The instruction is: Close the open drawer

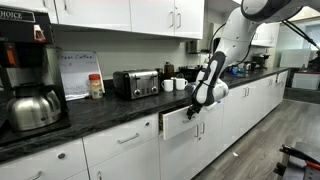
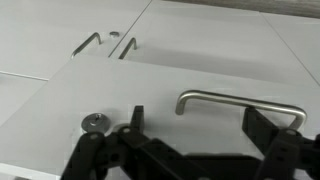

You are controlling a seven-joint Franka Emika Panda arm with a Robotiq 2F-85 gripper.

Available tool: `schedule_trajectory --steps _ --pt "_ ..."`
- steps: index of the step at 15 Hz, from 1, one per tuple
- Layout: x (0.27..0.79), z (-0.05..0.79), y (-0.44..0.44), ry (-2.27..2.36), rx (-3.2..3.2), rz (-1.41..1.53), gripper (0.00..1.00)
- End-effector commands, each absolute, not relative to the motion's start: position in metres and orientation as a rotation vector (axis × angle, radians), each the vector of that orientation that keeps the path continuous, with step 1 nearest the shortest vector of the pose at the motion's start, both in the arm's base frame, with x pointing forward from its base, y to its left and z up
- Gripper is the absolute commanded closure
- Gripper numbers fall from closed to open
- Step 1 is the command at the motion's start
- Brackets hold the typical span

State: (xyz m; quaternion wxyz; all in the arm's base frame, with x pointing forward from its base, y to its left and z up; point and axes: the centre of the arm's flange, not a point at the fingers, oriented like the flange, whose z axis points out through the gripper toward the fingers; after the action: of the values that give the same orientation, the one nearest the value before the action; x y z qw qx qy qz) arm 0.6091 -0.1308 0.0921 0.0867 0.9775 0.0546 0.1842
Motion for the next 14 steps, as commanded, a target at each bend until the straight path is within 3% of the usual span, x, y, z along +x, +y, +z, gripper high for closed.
schedule_trajectory --steps 1,14 --pt "0.618 0.096 -0.141 0.211 2.888 0.549 0.0" --pt "0.627 0.091 -0.134 0.213 2.896 0.594 0.0"
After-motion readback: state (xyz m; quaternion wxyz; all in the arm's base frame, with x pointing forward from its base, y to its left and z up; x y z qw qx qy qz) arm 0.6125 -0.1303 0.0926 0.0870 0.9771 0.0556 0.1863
